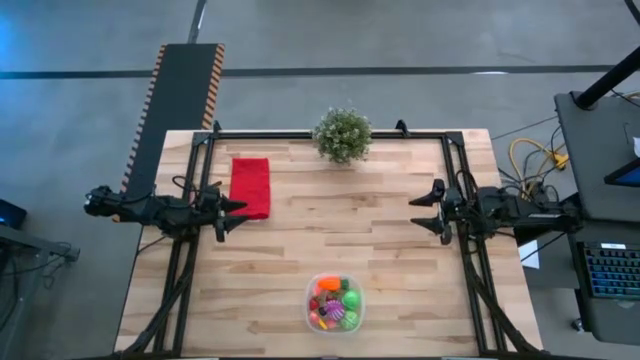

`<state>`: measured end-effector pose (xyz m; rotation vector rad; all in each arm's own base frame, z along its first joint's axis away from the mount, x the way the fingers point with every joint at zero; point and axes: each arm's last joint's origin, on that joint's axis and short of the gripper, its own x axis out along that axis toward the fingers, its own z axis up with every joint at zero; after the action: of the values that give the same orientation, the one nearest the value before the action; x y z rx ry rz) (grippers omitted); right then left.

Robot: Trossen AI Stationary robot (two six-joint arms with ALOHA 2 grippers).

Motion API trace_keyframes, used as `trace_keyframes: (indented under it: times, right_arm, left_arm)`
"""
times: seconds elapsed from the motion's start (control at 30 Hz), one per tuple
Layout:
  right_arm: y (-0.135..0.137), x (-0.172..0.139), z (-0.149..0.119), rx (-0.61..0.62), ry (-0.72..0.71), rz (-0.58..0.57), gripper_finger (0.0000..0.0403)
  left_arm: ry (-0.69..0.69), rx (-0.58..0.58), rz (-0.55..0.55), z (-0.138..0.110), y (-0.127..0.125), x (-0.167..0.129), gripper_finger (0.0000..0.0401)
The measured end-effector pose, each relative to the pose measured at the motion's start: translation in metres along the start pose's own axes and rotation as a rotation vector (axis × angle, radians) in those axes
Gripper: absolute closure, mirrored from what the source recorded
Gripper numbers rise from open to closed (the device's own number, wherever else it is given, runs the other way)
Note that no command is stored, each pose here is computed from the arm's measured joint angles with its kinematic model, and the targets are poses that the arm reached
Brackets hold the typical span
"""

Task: Pick and placing Produce into tupperware
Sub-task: Return to Home Position

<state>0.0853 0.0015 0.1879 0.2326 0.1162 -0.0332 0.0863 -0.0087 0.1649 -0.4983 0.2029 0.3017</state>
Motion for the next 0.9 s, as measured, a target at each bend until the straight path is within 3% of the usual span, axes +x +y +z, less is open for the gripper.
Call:
trace_keyframes:
  times: [0.33,0.9]
  right_arm:
    - [-0.006,0.007,-0.019,-0.013,0.078,-0.072,0.014]
    - [-0.006,0.009,-0.019,-0.02,0.103,-0.077,0.014]
  left_arm:
    - [0.017,0.003,0.008,-0.002,-0.001,0.003,0.0157]
    - [0.053,0.025,0.033,-0.005,-0.001,0.007,0.0157]
